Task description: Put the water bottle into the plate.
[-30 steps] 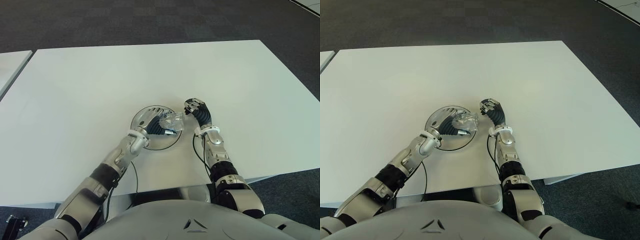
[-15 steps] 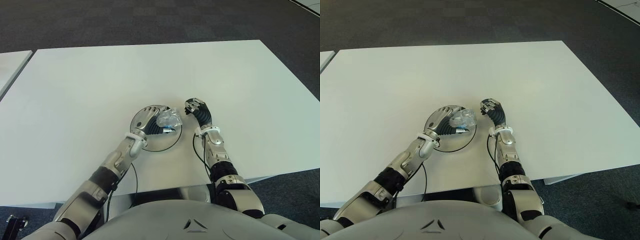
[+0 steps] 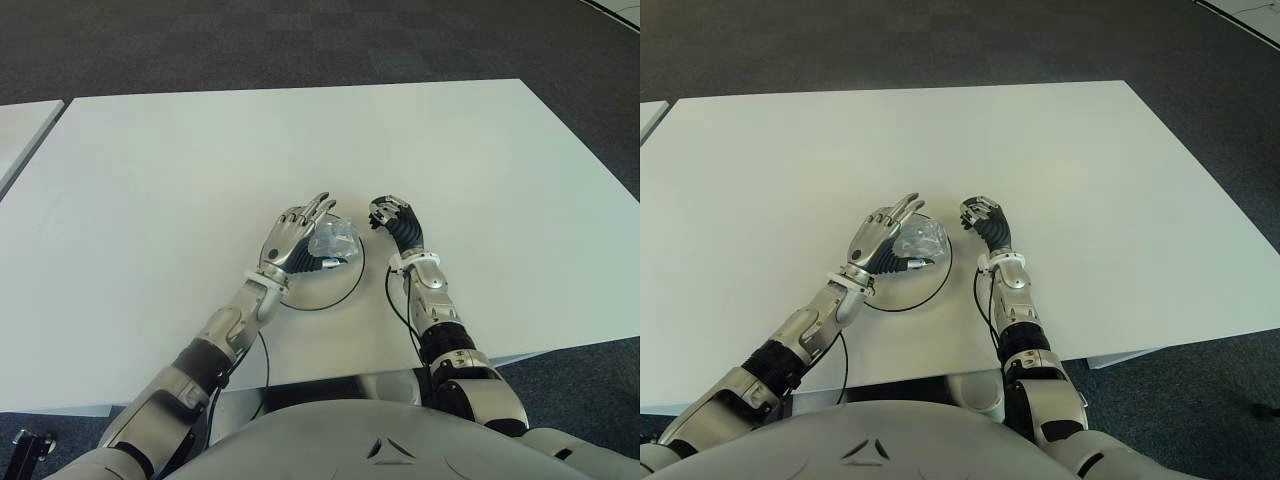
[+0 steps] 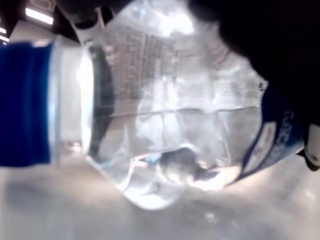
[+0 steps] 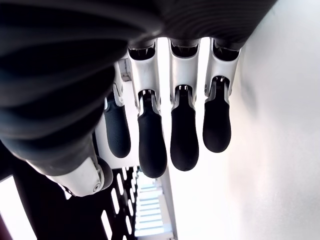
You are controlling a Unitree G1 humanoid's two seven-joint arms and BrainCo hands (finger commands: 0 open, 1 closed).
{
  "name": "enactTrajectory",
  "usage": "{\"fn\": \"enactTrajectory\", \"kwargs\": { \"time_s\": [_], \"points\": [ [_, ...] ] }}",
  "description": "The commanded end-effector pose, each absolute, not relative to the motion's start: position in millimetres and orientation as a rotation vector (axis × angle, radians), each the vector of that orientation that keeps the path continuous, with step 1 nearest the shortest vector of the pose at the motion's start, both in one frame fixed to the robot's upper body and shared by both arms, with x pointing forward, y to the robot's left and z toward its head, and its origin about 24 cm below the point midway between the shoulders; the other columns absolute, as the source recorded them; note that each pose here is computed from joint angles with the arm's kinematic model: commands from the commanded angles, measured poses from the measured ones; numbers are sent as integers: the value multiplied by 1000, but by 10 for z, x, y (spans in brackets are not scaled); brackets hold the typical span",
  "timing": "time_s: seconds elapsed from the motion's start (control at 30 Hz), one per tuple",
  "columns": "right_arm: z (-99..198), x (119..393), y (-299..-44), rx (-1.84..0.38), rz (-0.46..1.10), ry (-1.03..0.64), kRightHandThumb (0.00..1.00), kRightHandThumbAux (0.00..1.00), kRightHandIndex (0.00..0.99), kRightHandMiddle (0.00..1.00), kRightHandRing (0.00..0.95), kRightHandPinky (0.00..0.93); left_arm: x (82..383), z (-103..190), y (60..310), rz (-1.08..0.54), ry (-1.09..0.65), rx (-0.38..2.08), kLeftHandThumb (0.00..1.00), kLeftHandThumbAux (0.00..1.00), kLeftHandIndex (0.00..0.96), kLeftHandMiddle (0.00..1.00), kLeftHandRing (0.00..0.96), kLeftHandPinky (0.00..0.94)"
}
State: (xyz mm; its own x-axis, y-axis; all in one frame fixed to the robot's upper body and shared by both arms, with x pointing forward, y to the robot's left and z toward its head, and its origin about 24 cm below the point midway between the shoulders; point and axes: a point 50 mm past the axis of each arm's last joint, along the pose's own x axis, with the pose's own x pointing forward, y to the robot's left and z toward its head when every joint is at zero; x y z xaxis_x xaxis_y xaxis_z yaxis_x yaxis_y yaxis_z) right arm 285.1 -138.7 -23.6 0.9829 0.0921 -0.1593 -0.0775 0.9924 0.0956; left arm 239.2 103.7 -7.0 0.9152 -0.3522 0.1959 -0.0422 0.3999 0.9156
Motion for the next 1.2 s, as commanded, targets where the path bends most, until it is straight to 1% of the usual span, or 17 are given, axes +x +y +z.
{"fn": "enactTrajectory", "kwargs": {
  "time_s": [0.03,0.2,0.63,1.03,1.2],
  "points": [
    [-608,2575,-1428,89,59,366,703,730,433,622,609,588,2267,-281,1155,-200,-318,1229,0,423,0,0,0,0],
    [-611,2573,-1431,93,70,366,703,730,433,626,617,598,2268,-283,1161,-139,-331,1236,0,410,0,0,0,0],
    [-615,2573,-1443,82,79,365,703,732,432,623,620,588,2256,-267,1149,-8,-361,1184,0,365,0,0,0,0],
    [-619,2571,-1446,88,71,367,703,731,433,626,619,600,2245,-258,1140,30,-392,1132,0,358,0,0,0,0],
    [-624,2567,-1449,86,71,371,703,731,433,623,620,589,2238,-254,1142,38,-401,1121,0,357,0,0,0,0]
  ]
}}
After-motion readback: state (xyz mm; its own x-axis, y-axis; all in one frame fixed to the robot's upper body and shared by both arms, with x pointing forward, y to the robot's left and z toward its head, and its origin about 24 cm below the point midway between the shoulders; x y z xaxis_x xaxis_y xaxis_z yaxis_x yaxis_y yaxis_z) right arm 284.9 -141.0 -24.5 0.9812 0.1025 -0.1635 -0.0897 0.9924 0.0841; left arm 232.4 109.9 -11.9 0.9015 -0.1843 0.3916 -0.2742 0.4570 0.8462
